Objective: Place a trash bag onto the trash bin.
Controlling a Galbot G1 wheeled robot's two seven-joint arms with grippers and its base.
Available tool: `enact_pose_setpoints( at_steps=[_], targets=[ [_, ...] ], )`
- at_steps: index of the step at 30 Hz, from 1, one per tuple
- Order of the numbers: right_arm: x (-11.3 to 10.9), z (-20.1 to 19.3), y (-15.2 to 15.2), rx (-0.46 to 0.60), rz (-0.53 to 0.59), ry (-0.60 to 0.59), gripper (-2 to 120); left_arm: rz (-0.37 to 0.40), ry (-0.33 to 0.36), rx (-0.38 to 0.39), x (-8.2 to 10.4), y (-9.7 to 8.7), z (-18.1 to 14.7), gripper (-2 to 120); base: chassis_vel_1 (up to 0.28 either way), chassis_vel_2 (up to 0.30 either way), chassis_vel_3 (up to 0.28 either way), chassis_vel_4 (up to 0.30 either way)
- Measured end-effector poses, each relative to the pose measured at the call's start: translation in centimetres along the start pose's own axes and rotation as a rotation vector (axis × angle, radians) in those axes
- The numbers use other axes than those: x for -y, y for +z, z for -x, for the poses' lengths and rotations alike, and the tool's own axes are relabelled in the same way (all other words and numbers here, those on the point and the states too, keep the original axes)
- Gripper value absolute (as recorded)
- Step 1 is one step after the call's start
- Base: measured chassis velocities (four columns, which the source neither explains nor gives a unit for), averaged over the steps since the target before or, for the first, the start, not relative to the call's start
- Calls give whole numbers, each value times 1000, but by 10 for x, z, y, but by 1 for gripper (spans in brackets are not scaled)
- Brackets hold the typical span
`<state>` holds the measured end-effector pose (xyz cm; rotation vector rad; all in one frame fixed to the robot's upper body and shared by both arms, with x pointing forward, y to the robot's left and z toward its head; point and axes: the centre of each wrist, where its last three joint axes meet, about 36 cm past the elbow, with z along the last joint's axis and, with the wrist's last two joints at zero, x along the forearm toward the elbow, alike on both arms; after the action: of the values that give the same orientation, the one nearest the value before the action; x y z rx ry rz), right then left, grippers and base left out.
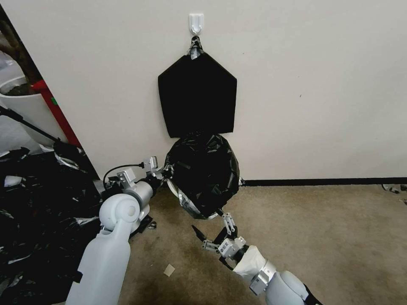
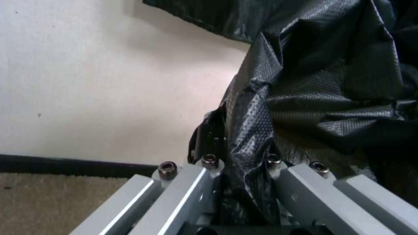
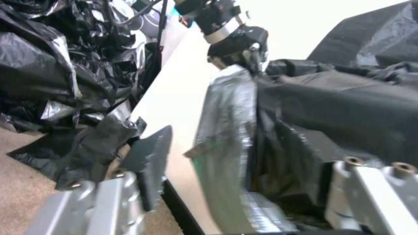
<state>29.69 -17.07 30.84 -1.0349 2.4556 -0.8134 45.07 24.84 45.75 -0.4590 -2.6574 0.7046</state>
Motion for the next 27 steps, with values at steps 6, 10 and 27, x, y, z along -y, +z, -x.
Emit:
enact_pose_setpoints(
  at_steps=[6, 10, 27],
  targets=[
    [-6, 6, -3, -18, -16, 24, 45, -17, 4, 6, 2, -2, -2, 3, 0, 0, 0, 0],
    [-9, 13, -5, -36, -21, 47, 26, -25, 9, 5, 5, -1, -5, 3, 0, 0, 0, 0],
    [21, 66, 43, -32, -83, -359, 0, -47, 41, -25, 20, 12, -16, 3, 0, 0, 0, 0]
  ],
)
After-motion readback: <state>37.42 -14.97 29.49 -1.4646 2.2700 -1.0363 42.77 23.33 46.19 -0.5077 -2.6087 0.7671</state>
